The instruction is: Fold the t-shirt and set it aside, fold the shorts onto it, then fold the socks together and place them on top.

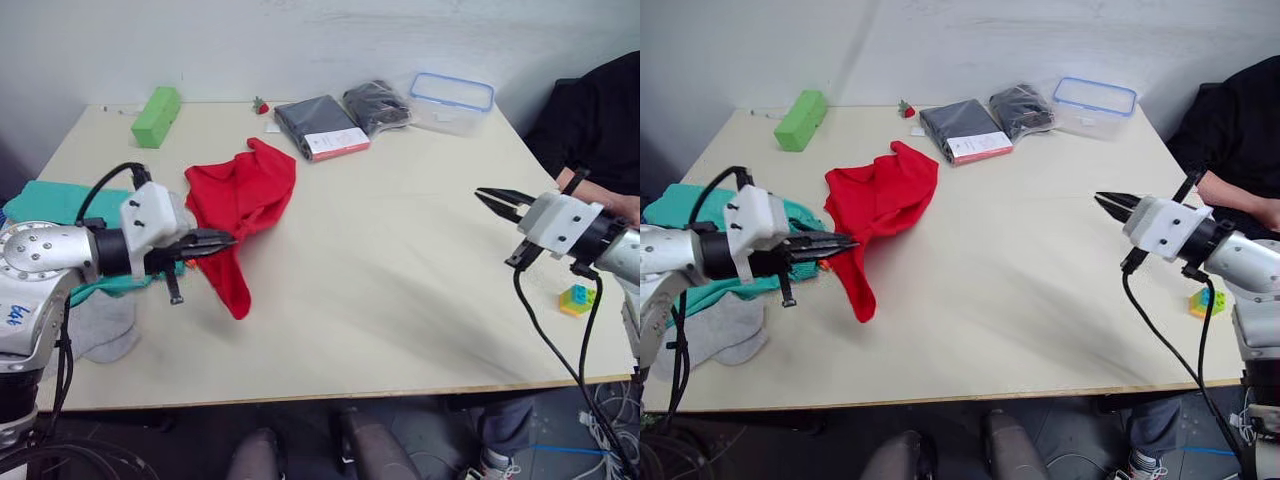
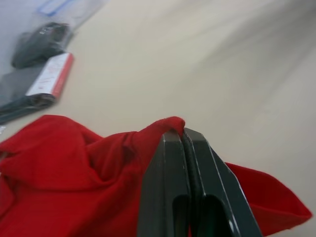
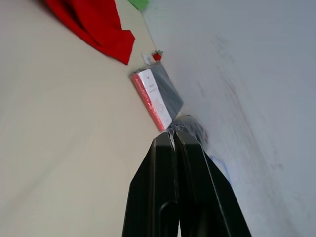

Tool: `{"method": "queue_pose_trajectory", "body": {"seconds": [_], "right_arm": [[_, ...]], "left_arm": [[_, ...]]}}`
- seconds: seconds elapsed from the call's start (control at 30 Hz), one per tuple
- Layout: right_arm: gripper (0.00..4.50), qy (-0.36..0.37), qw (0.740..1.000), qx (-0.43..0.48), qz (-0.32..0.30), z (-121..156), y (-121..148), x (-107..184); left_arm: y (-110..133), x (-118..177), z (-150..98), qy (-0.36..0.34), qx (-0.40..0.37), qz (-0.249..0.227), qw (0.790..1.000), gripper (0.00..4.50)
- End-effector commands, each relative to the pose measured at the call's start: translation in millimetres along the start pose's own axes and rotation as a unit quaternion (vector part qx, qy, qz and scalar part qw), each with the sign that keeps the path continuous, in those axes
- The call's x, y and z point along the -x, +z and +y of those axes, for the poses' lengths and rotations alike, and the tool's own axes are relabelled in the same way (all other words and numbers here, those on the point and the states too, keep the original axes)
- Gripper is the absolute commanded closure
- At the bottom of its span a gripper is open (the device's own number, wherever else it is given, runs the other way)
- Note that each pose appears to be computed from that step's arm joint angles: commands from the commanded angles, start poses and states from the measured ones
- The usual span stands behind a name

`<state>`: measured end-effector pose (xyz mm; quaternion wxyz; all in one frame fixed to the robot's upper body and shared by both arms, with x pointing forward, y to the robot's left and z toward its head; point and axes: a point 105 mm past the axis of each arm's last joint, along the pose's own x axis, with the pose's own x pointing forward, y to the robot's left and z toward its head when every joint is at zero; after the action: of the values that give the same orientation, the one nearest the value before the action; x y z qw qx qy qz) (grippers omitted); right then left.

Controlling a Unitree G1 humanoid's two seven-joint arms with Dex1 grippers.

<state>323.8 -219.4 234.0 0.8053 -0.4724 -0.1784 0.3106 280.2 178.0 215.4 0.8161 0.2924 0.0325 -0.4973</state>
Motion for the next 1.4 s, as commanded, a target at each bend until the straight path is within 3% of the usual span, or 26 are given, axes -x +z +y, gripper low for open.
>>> {"method": "queue_pose_trajectory", "body": {"seconds": [0.03,0.3,0.4,0.57,0.73,0.87,1.03,1.2,1.4], "right_arm": [[4.43,0.003,1.0,0.011,-0.023,-3.6,13.3,-5.5],[4.43,0.047,0.998,-0.004,-0.033,18.7,16.7,-15.9],[4.43,0.079,0.996,-0.012,-0.039,32.0,18.6,-23.9],[4.43,0.137,0.989,0.01,-0.06,55.6,26.7,-48.3],[4.26,0.187,0.978,0.038,-0.081,79.4,33.6,-81.6],[3.2,0.204,0.973,0.049,-0.1,92.9,44.9,-115.4],[1.42,0.217,0.961,0.107,-0.133,119.5,68.7,-159.1],[1.42,0.205,0.961,0.116,-0.142,129.8,80.7,-186.7],[1.42,0.216,0.956,0.129,-0.151,141.8,86.1,-198.2]], "left_arm": [[1.0,-4.5,-25.6,-0.058,0.013,0.006,0.998,4.5],[-39.7,7.6,-102.1,-0.205,0.058,0.12,0.97,4.5],[-58.6,20.2,-129.9,-0.259,0.068,0.175,0.948,4.5],[-70.3,32.8,-162.7,-0.309,0.077,0.206,0.925,4.5],[-67.3,30.3,-163.4,-0.3,0.077,0.194,0.931,4.5],[-67.5,27.3,-157.6,-0.288,0.068,0.191,0.936,4.5],[-67.4,24.0,-149.9,-0.268,0.06,0.185,0.943,4.5],[-65.5,20.3,-146.1,-0.254,0.058,0.176,0.949,4.5],[-63.3,18.1,-141.7,-0.241,0.056,0.172,0.953,4.5]]}}
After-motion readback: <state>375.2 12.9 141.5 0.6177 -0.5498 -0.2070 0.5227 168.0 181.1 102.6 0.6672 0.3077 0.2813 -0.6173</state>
